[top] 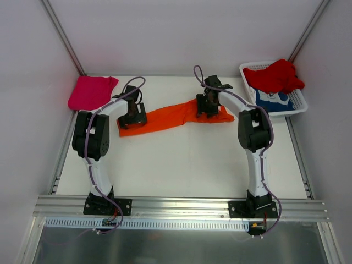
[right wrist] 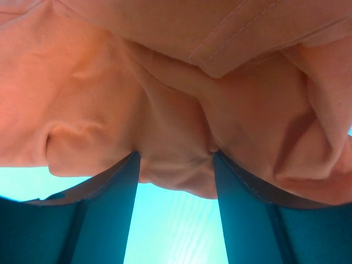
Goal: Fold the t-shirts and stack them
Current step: Fold the tshirt
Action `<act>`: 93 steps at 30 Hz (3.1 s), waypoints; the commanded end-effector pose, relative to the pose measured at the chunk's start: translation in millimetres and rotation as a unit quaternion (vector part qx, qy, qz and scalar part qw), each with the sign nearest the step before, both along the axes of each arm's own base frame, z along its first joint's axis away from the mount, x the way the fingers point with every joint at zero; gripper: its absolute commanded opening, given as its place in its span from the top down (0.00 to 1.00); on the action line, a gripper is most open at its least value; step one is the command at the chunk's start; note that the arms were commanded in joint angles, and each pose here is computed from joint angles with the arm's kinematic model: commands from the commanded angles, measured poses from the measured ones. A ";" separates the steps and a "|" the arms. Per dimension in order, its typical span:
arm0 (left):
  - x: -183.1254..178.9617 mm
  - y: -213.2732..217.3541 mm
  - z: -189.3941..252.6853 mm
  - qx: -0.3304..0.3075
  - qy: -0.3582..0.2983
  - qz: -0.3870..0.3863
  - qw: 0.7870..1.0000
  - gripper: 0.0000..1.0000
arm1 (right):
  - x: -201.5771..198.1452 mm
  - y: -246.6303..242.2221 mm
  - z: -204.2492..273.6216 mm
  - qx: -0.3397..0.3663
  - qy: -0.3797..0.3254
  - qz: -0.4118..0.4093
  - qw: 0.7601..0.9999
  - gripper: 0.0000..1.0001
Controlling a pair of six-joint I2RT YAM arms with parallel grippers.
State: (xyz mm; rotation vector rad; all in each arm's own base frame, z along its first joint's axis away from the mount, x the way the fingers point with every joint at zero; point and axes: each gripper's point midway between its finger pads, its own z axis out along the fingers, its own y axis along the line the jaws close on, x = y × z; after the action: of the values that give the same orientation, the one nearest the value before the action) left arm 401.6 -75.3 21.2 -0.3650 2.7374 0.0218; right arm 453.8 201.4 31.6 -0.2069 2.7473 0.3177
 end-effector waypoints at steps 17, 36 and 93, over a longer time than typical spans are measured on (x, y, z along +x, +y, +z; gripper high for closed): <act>-62.6 -65.3 -23.7 -0.042 0.054 -0.037 0.997 0.13 | 39.3 14.8 4.1 0.043 0.007 0.009 0.999 0.40; -93.6 -131.0 -49.4 -0.059 0.087 -0.092 0.990 0.13 | 47.3 51.7 -14.4 0.116 0.037 0.030 0.992 0.39; -33.9 -72.3 93.1 -0.113 -0.131 -0.015 0.985 0.01 | -53.6 108.2 121.1 0.118 -0.093 0.183 0.971 0.38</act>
State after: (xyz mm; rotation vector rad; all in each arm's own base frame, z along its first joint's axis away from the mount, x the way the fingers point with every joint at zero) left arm 366.7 -148.7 112.2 -0.3236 2.5086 -0.2831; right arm 427.7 282.1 118.4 -0.5250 2.5277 0.6325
